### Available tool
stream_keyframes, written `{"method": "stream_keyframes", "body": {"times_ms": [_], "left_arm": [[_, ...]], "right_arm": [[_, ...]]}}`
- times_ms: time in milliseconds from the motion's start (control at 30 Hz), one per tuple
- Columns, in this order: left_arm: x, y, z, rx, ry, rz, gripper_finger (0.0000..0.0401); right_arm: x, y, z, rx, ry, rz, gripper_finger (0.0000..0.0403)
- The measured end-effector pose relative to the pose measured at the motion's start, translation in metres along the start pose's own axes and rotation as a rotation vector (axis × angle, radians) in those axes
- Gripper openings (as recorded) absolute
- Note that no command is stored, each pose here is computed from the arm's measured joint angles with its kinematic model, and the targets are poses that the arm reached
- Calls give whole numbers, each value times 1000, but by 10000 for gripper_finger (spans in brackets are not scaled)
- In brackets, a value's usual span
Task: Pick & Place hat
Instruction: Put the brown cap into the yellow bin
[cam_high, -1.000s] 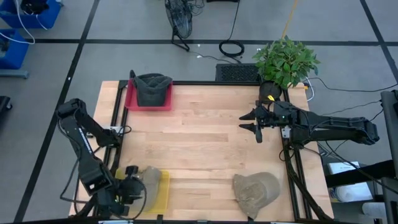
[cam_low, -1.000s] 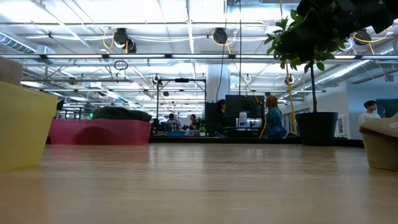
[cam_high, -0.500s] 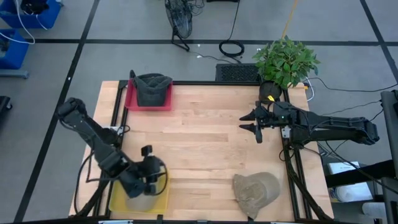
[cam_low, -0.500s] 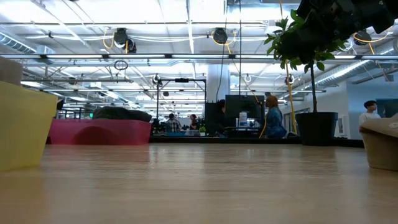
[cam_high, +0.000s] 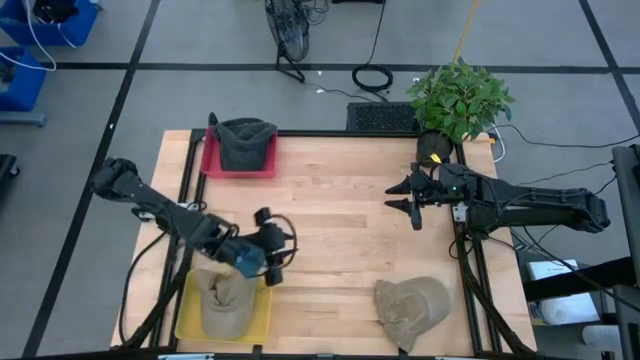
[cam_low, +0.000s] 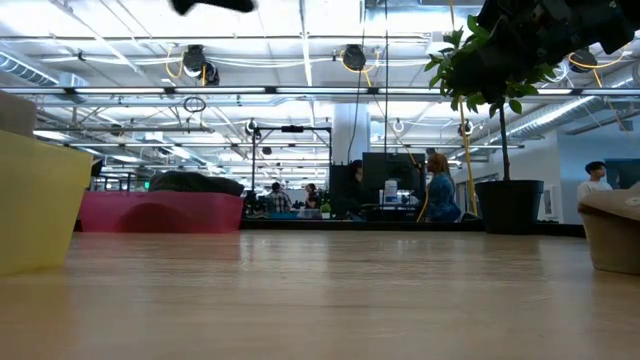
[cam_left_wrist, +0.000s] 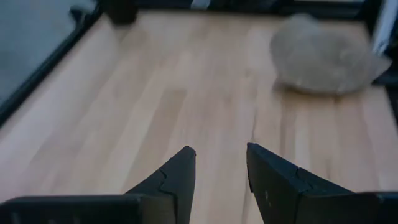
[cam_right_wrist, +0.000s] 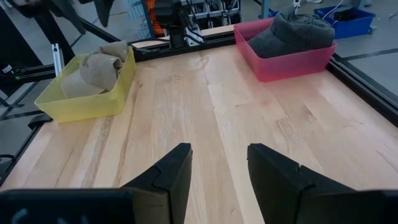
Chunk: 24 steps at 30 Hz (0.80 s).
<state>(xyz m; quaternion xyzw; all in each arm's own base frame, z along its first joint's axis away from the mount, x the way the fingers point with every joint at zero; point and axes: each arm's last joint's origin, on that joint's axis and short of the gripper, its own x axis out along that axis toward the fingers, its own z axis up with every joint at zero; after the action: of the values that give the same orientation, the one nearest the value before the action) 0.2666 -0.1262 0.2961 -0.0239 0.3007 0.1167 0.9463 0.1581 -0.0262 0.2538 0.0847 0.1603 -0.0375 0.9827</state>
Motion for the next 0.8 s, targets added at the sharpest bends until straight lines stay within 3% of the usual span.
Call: {"method": "stream_keyframes", "body": {"times_ms": [267, 500, 800], "left_arm": [[30, 32, 34, 13, -212, -128, 147], [43, 60, 47, 24, -260, -89, 147], [75, 65, 48, 65, -280, -152, 147]], "right_arm": [[0, 0, -1, -8, 14, -1, 141], [0, -1, -6, 8, 57, -7, 141], [6, -3, -16, 1, 11, 0, 141]]}}
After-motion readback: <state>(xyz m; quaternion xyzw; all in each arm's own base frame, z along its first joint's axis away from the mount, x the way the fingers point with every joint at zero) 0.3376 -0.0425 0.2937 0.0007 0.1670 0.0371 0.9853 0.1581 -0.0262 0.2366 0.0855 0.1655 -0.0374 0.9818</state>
